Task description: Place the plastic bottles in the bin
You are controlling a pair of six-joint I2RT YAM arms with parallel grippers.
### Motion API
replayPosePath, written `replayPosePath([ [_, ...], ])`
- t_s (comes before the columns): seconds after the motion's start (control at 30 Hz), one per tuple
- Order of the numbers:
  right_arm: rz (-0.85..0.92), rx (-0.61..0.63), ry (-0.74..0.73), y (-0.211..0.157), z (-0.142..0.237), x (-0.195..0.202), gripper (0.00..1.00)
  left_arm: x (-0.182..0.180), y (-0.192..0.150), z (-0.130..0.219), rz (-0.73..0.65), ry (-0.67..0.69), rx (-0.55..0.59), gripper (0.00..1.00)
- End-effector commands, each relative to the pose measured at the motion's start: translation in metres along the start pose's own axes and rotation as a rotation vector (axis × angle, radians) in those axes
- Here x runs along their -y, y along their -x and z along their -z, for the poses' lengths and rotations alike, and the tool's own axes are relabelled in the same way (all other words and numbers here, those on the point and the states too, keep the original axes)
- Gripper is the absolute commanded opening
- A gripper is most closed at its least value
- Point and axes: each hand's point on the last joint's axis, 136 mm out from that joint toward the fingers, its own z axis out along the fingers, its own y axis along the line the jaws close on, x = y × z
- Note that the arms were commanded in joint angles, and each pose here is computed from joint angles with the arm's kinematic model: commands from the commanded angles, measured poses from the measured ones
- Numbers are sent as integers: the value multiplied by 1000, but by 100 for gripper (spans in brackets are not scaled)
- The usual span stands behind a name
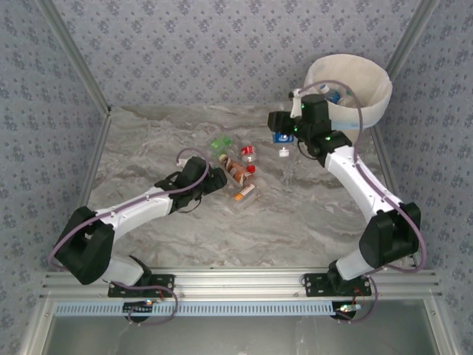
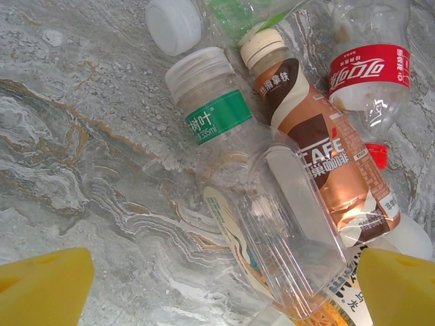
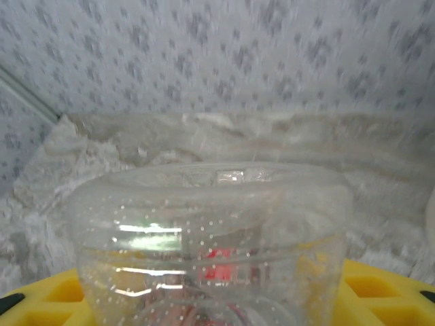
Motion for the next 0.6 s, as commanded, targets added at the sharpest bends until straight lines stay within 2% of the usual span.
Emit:
replayPosePath([
  [0.0,44,75,-37,46,29,15,55,11,12,4,20,-37,29,99],
  [0.33,-70,258,-156,137,71,99,56,9,13,3,29,-36,29,99],
  [0.57,-106,363,-295,178,81,152,56,8,13,3,33,-40,27,99],
])
